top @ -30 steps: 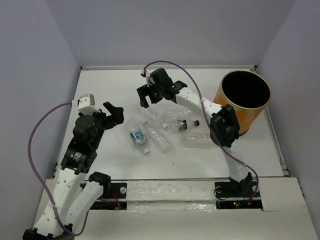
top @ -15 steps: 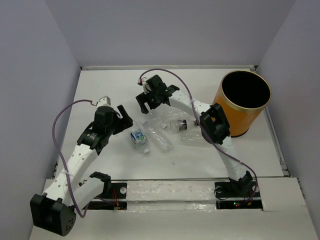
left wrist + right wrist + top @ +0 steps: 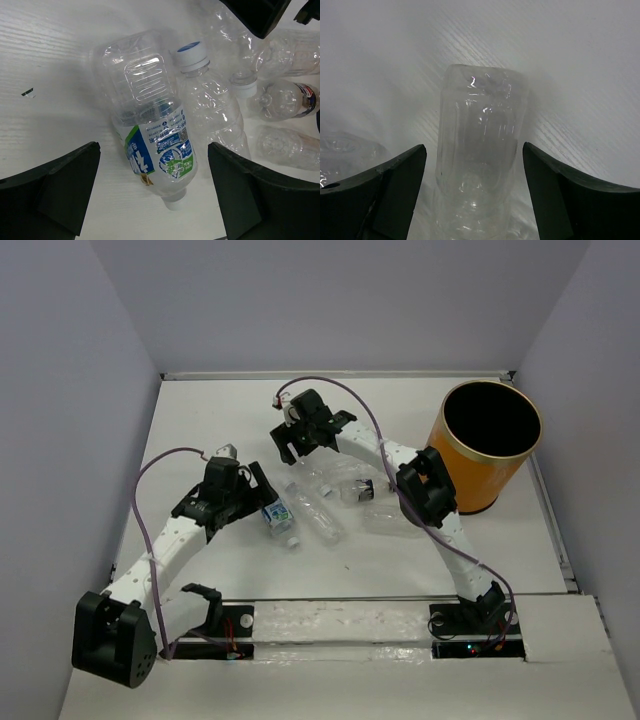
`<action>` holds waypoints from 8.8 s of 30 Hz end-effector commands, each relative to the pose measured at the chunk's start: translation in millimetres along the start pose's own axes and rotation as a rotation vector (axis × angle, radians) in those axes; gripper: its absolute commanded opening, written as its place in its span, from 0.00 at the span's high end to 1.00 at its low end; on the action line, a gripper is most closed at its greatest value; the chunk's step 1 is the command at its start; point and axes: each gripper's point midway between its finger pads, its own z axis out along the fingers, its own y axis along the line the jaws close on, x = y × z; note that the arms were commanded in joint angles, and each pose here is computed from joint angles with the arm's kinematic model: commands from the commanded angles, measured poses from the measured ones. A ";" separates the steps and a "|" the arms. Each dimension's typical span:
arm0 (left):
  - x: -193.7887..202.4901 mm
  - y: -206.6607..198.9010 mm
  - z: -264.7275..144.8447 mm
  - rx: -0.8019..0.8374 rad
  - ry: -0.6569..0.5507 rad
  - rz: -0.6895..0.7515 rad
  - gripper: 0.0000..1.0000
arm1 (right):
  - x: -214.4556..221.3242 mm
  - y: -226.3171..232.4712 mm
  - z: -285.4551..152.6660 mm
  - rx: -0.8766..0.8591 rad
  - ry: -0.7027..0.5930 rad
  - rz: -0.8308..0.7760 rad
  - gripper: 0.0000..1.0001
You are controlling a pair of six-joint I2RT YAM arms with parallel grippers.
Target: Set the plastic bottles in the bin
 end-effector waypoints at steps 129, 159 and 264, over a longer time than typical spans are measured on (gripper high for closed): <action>-117.2 -567.2 -83.5 0.987 -0.872 0.202 0.02 | 198.9 87.8 -341.0 -0.444 -0.494 0.436 0.65; -18.8 -106.9 -34.8 0.066 -0.215 0.069 0.01 | 134.5 24.1 -261.2 0.003 -0.300 0.329 0.04; 43.1 -115.4 -18.6 0.334 -0.247 0.211 0.40 | 128.3 13.0 -343.7 0.328 -0.216 0.820 0.74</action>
